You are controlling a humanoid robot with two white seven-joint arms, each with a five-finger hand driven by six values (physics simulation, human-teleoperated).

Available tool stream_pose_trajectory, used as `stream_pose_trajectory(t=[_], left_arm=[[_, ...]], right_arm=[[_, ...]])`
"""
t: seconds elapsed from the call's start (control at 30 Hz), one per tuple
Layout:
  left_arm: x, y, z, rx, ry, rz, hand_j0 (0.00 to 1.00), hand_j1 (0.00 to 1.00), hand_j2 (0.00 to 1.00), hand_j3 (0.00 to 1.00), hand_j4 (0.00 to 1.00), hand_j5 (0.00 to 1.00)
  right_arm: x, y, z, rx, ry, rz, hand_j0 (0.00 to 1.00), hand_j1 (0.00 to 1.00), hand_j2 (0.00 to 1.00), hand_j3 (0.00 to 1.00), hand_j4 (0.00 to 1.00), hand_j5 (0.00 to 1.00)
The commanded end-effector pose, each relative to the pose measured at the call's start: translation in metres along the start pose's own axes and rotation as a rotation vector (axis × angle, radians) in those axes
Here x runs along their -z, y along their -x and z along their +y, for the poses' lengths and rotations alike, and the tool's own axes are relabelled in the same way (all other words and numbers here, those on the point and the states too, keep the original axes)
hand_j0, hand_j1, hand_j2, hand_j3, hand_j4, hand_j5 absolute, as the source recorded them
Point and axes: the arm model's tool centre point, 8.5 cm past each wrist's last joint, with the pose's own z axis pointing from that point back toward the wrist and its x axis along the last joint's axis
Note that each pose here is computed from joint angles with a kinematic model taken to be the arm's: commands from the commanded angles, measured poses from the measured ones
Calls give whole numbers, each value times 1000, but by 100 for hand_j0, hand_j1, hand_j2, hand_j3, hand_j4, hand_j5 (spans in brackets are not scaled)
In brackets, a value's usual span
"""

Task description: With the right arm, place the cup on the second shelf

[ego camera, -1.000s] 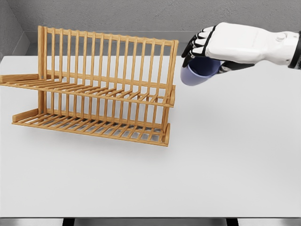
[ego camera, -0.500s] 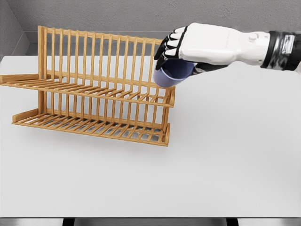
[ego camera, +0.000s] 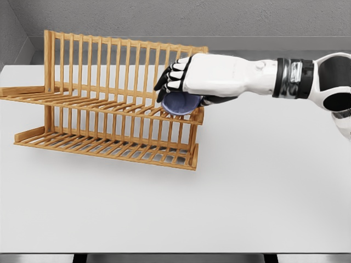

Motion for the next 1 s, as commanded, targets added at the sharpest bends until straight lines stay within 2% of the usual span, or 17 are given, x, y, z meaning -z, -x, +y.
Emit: stream_pose_trajectory(t=[0.0, 0.1, 0.13, 0.27, 0.33, 0.4, 0.47, 0.53, 0.6, 0.63, 0.7, 0.8, 0.83, 0.87, 0.97], left_arm=[[0, 0, 0, 0, 0, 0, 100, 100, 100, 100, 100, 100], [0, 0, 0, 0, 0, 0, 100, 100, 100, 100, 100, 100], [0, 0, 0, 0, 0, 0, 100, 100, 100, 100, 100, 100], [0, 0, 0, 0, 0, 0, 100, 100, 100, 100, 100, 100], [0, 0, 0, 0, 0, 0, 100, 100, 100, 100, 100, 100], [0, 0, 0, 0, 0, 0, 100, 100, 100, 100, 100, 100], [0, 0, 0, 0, 0, 0, 100, 100, 100, 100, 100, 100], [0, 0, 0, 0, 0, 0, 100, 100, 100, 100, 100, 100], [0, 0, 0, 0, 0, 0, 100, 100, 100, 100, 100, 100], [0, 0, 0, 0, 0, 0, 100, 100, 100, 100, 100, 100], [0, 0, 0, 0, 0, 0, 100, 100, 100, 100, 100, 100], [0, 0, 0, 0, 0, 0, 100, 100, 100, 100, 100, 100], [0, 0, 0, 0, 0, 0, 100, 100, 100, 100, 100, 100], [0, 0, 0, 0, 0, 0, 100, 100, 100, 100, 100, 100], [0, 0, 0, 0, 0, 0, 100, 100, 100, 100, 100, 100]], right_arm=[[1, 0, 2, 7, -3, -2, 65, 65, 65, 65, 65, 65], [1, -1, 7, 18, -8, -1, 66, 66, 66, 66, 66, 66], [2, -1, 7, 18, -7, -2, 100, 100, 100, 100, 100, 100], [1, -2, 5, 10, -1, -8, 100, 100, 100, 100, 100, 100], [-6, 1, -5, -12, 14, 3, 100, 100, 100, 100, 100, 100], [-32, 8, -35, -84, 100, 36, 100, 100, 100, 100, 100, 100], [-58, 10, -56, -146, 163, 68, 100, 100, 100, 100, 100, 100], [-100, 18, -71, -177, 206, 171, 100, 100, 100, 100, 100, 100], [-149, 24, -61, -153, 246, 296, 100, 100, 100, 100, 100, 100], [-168, 25, -52, -138, 229, 344, 100, 100, 100, 100, 100, 100], [-188, 26, -15, -51, 207, 406, 100, 100, 100, 100, 100, 100], [-186, 20, 41, 84, 168, 414, 100, 100, 100, 100, 100, 100], [-175, 18, 58, 135, 203, 395, 100, 100, 100, 100, 100, 100], [-162, 17, 67, 170, 248, 376, 100, 100, 100, 100, 100, 100], [-164, 17, 67, 171, 257, 384, 100, 100, 100, 100, 100, 100]])
